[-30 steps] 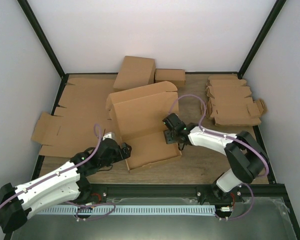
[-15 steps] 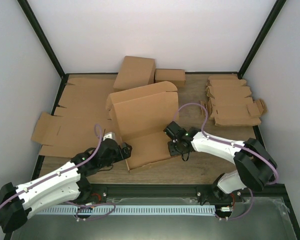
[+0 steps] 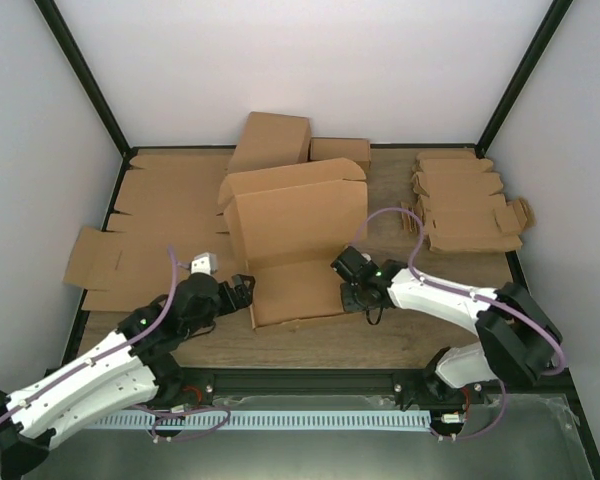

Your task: Fold the paper box

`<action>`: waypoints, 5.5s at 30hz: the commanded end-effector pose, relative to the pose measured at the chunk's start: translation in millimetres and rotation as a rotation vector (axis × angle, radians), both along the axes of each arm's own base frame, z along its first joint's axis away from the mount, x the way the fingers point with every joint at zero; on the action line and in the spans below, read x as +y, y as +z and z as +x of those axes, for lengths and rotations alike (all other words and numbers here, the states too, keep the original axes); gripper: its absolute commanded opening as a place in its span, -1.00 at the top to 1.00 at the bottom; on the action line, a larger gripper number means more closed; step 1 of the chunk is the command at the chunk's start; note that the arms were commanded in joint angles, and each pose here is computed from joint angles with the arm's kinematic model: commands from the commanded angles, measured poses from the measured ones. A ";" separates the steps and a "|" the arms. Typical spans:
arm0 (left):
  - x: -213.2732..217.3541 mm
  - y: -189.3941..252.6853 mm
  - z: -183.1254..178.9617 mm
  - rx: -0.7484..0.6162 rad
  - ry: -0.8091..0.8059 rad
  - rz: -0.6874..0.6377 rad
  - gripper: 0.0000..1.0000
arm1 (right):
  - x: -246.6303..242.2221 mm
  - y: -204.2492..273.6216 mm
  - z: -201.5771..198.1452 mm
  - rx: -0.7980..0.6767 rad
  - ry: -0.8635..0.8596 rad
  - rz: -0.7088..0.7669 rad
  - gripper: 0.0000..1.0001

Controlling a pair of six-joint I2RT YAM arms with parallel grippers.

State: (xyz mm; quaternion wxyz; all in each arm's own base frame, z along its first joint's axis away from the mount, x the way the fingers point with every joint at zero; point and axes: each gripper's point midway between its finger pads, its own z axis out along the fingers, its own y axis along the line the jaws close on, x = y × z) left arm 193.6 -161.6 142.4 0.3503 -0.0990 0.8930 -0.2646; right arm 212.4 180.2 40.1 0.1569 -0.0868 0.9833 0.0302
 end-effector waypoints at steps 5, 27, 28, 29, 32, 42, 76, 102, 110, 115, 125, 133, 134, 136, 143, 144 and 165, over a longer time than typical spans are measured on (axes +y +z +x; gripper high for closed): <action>25.0 66.1 19.2 -0.193 0.065 0.074 -1.00 | -16.6 31.6 4.8 -0.112 -0.220 0.080 0.93; -12.7 124.2 101.5 -0.354 -0.144 0.250 -0.84 | -47.6 184.4 76.2 -0.483 -0.079 0.473 -0.47; -13.0 124.8 107.8 -0.340 -0.144 0.241 -0.81 | -53.6 194.4 83.3 -0.506 -0.086 0.500 -0.54; -12.5 121.8 115.7 -0.312 -0.147 0.233 -0.79 | -56.8 203.7 89.3 -0.529 -0.076 0.531 -0.59; -13.9 120.9 132.9 -0.266 -0.173 0.205 -0.78 | -68.5 225.9 105.7 -0.601 -0.061 0.600 -0.88; -12.8 136.4 161.0 -0.310 -0.168 0.225 -0.86 | -82.3 236.3 162.9 -0.710 -0.037 0.488 -0.96; -32.6 100.7 198.8 -0.231 -0.250 0.330 0.77 | -46.6 208.6 191.0 -0.600 0.145 0.477 0.46; -65.5 105.1 122.0 -0.343 -0.150 0.114 0.92 | -15.2 199.7 109.3 -0.757 -0.054 0.460 0.98; -65.6 78.8 117.0 -0.294 -0.131 0.087 0.91 | -12.5 172.5 101.1 -0.733 -0.058 0.464 0.98; -66.1 70.6 122.3 -0.270 -0.110 0.097 0.91 | -13.8 167.7 104.3 -0.733 -0.060 0.439 0.98; -71.4 62.0 121.8 -0.238 -0.116 0.075 0.90 | -15.9 156.3 101.6 -0.720 -0.056 0.423 0.98; -63.8 42.2 108.6 -0.198 -0.109 0.065 0.88 | -22.8 134.3 89.1 -0.696 -0.054 0.412 0.98; -63.6 39.2 106.8 -0.191 -0.109 0.056 0.88 | -23.2 130.4 87.6 -0.691 -0.055 0.413 0.98; -64.7 38.7 105.6 -0.185 -0.109 0.038 0.87 | -24.1 125.5 85.7 -0.682 -0.057 0.412 0.98; -66.7 81.5 117.7 -0.214 -0.071 0.034 0.84 | -24.2 137.4 84.4 -0.718 -0.042 0.424 0.98; -67.6 88.1 118.5 -0.217 -0.068 0.025 0.84 | -24.4 138.0 83.9 -0.720 -0.039 0.423 0.98; -61.1 45.9 94.4 -0.136 -0.112 0.023 0.74 | -23.8 127.3 81.0 -0.686 -0.022 0.404 0.98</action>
